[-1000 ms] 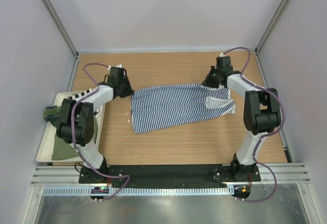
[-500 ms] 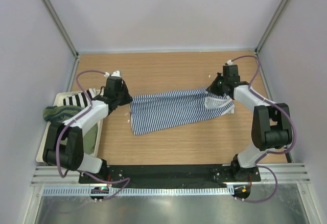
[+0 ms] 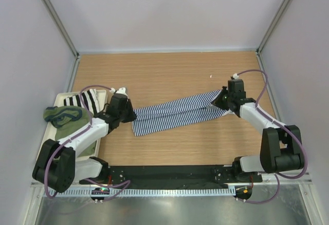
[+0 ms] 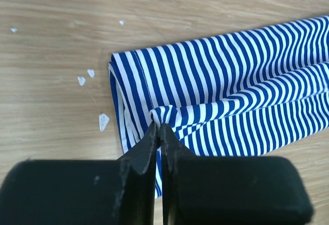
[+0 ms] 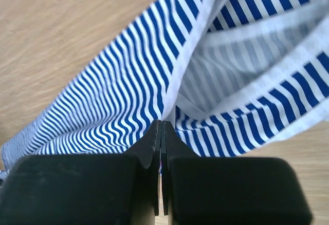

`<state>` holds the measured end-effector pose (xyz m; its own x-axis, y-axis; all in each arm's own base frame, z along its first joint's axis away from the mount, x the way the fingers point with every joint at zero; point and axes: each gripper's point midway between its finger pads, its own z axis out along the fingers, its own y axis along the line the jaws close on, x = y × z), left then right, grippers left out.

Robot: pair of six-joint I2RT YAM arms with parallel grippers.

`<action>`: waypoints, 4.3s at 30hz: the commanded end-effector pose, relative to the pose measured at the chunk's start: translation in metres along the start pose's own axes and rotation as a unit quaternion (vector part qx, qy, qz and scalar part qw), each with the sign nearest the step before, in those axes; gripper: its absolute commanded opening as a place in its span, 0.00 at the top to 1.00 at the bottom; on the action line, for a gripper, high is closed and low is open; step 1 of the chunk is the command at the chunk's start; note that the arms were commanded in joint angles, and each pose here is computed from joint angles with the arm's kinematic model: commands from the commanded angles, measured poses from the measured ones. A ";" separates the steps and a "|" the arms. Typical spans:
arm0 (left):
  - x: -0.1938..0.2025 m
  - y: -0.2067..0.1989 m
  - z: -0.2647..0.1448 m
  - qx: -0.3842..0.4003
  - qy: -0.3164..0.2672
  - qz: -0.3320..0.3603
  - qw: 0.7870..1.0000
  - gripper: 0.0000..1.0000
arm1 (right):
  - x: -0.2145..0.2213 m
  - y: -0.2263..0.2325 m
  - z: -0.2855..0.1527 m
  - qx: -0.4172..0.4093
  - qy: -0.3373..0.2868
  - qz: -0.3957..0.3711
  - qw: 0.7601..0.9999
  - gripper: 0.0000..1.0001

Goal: Fold and stack the tank tops

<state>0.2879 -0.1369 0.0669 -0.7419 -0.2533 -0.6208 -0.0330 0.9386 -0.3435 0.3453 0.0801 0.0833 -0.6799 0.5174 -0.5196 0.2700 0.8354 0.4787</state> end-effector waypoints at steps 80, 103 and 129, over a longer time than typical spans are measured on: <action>0.091 -0.015 0.009 -0.053 0.164 -0.030 0.984 1.00 | -0.041 -0.043 0.089 0.094 -0.030 0.136 0.986 0.96; 0.205 -0.126 -0.065 0.058 0.174 -0.035 0.982 0.50 | -0.114 0.106 0.211 -0.165 0.093 0.078 0.979 0.74; 0.135 -0.153 -0.021 0.109 0.160 -0.047 0.980 0.54 | -0.034 0.075 0.099 -0.155 0.108 0.048 0.981 0.53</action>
<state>0.1692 -0.2768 0.0335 -0.9155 -0.2128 -0.3415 -0.0425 0.8951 -0.4437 0.4508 0.1337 0.0443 -0.8158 0.5086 -0.2755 0.2270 0.7195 0.6563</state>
